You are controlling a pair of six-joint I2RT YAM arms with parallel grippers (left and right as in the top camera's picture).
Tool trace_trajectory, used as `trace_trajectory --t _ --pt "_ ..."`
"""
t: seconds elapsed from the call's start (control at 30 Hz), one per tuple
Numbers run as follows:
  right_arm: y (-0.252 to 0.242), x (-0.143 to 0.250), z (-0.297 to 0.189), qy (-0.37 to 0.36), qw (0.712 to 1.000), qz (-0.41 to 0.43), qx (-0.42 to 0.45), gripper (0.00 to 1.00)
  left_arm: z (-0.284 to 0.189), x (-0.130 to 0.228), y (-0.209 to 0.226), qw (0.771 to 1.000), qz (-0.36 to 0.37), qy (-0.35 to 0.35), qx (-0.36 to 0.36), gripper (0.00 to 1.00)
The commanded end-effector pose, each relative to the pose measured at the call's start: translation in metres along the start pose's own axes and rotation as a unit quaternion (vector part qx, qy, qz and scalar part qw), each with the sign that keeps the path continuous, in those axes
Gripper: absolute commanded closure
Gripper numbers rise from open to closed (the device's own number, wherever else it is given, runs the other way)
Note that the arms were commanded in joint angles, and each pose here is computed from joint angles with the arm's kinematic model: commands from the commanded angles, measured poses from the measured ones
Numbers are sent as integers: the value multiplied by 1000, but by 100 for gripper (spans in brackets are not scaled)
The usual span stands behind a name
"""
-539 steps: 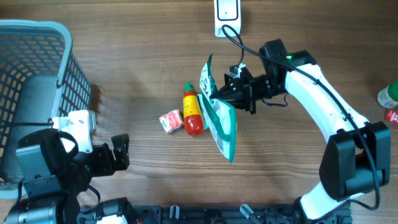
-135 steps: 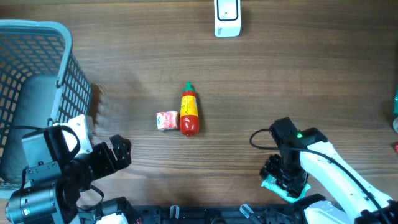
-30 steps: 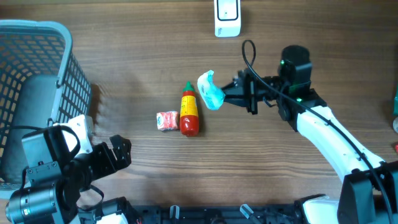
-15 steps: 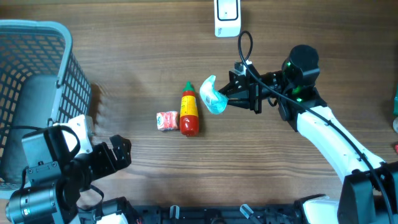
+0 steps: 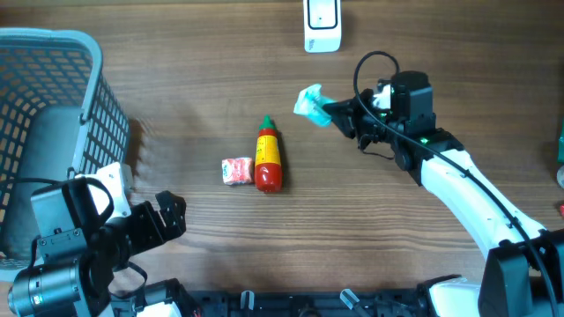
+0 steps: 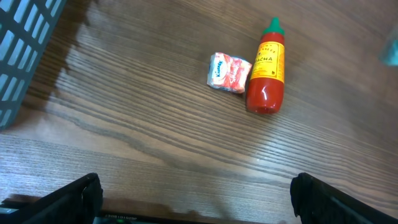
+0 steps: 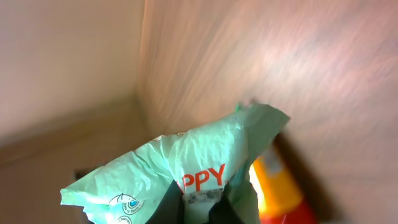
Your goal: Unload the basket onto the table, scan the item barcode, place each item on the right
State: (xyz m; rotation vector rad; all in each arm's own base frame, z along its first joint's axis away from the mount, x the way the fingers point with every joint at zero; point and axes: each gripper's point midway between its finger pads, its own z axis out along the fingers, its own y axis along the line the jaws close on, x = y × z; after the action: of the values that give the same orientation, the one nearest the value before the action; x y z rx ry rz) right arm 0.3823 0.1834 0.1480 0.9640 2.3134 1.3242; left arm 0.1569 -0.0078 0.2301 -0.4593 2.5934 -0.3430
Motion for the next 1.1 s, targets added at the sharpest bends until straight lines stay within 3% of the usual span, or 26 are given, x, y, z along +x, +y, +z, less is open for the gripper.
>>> trace_trajectory --t 0.0,0.2,0.5,0.77,1.07 --pt "-9 -51 -9 -146 988 -43 39 95 0 0 1 1000 -5 -2 -1 0" --pt "-22 -76 -10 -212 975 7 62 95 0 0 1 1000 -5 -2 -1 0" --pt "-30 -121 0 -217 972 38 82 95 0 0 1 1000 -5 -2 -1 0" --pt "2 -180 44 -231 966 -14 117 95 0 0 1 1000 -5 -2 -1 0" --pt "59 -229 117 -249 964 -51 74 95 0 0 1 1000 -5 -2 -1 0"
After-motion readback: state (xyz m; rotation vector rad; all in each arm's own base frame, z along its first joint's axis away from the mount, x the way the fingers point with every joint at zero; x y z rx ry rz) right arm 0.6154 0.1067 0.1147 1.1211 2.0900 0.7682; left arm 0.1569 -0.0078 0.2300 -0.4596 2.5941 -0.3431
